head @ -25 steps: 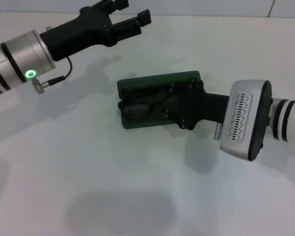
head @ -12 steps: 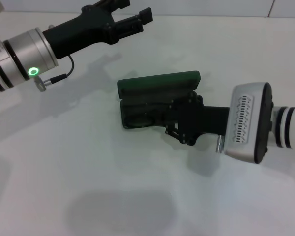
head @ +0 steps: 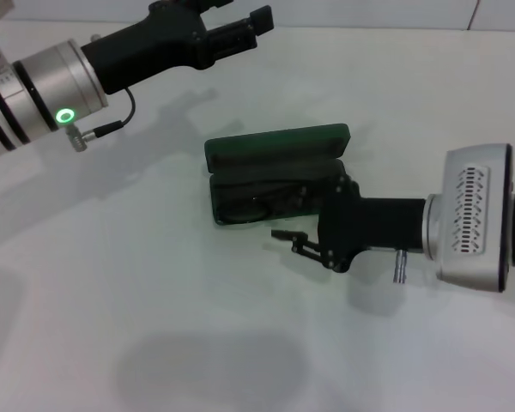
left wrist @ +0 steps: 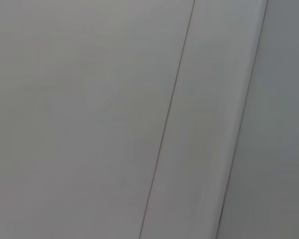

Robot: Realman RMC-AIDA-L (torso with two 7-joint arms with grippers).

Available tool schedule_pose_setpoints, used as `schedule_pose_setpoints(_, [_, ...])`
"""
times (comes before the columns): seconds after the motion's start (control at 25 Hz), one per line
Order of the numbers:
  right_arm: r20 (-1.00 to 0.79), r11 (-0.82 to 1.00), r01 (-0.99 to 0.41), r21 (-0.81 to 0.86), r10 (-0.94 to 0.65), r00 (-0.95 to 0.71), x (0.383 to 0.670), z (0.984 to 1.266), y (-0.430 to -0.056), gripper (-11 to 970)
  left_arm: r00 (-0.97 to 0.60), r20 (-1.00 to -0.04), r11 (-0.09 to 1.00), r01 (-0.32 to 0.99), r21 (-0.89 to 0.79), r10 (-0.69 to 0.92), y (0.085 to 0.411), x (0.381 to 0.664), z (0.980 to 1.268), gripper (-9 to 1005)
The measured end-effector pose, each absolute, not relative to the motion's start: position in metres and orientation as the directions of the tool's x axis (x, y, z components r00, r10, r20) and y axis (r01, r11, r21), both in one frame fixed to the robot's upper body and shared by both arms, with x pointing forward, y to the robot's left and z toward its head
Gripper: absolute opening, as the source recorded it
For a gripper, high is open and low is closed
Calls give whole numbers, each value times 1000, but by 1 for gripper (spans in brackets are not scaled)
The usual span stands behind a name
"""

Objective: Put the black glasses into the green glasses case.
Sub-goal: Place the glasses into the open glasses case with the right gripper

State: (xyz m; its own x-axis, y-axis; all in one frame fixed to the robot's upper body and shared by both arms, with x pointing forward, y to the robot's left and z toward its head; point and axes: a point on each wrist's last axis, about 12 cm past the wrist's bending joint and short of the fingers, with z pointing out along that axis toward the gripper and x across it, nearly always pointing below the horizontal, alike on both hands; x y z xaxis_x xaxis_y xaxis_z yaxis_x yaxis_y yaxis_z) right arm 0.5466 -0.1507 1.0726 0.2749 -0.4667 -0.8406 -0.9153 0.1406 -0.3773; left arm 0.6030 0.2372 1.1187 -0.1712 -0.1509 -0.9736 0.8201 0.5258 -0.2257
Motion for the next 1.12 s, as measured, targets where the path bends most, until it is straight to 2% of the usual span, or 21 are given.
schedule_pose_setpoints(0.24, [-809,147,-924,-354,-543,224,561,1064,-146,283,-173,-973,520,823,-228,-154,233,603,1119,888])
schedule_pose_setpoints(0.56, [-807,204,-912,-357,-558,191,568,1063,-149,284,-169,-974,518,826,-224,-152,231,603,1118,888])
schedule_pose_setpoints(0.88, [-831,240,-908,-343,-528,174,571,1067,-153,285,-170,-974,517,826,-225,-152,231,603,1118,888])
schedule_pose_setpoints(1.12, [-904,236,-934,-267,-396,158,564,1084,-174,286,-171,-973,523,821,-229,-157,234,603,1119,888])
